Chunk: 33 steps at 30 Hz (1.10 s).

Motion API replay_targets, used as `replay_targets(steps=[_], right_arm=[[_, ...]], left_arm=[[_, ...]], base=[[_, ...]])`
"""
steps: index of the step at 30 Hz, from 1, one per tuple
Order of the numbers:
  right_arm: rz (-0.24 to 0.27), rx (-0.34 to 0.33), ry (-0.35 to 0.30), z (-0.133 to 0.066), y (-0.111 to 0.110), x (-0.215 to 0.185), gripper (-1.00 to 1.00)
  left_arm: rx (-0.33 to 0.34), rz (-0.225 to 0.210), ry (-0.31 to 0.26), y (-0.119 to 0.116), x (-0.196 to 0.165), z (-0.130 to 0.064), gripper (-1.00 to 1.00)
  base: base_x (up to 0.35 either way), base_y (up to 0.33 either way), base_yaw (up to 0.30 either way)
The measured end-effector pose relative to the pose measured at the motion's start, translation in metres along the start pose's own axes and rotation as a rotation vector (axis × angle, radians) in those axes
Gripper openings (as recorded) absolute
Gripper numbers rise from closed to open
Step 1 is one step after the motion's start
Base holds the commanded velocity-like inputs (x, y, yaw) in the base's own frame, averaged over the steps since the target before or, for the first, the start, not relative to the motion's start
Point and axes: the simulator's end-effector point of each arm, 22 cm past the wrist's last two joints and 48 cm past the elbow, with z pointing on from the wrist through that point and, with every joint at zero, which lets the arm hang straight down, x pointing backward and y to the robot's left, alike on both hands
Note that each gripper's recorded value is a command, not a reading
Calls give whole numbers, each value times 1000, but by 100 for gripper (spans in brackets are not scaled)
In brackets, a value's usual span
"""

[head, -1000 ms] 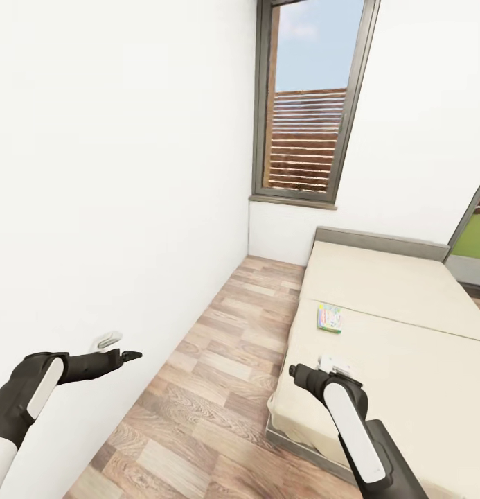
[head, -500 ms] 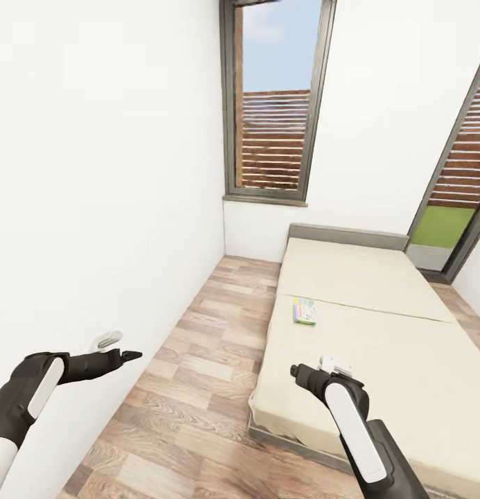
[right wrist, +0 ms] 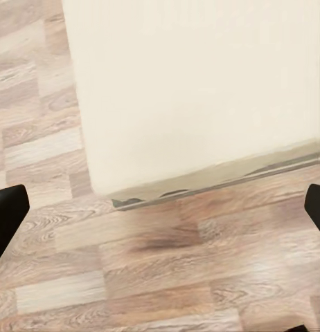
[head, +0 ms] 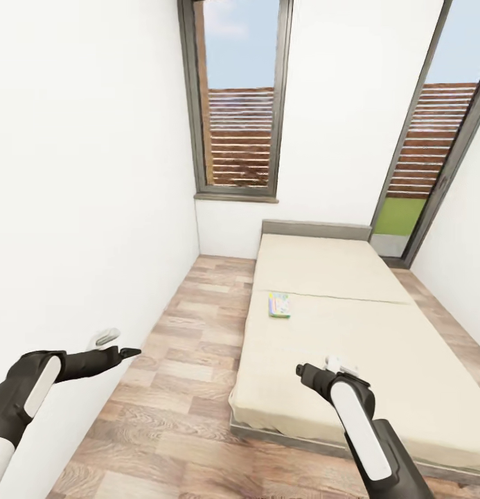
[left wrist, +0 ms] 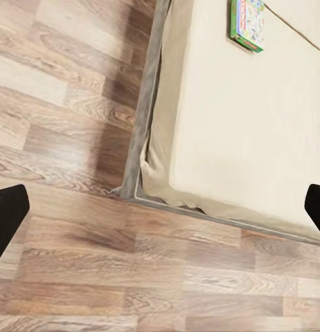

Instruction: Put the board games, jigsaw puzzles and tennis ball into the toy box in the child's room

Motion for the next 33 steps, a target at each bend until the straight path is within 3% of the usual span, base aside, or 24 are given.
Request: replay_targets(steps=[11, 33], right_arm=[[50, 31, 1, 5, -21, -4, 100], [88, 11, -38, 3, -18, -11, 100]], left_arm=[[5, -13, 3, 2, 1, 0, 100], [6, -12, 0, 1, 0, 0, 100]], base=[[0, 0, -237], [0, 0, -17]])
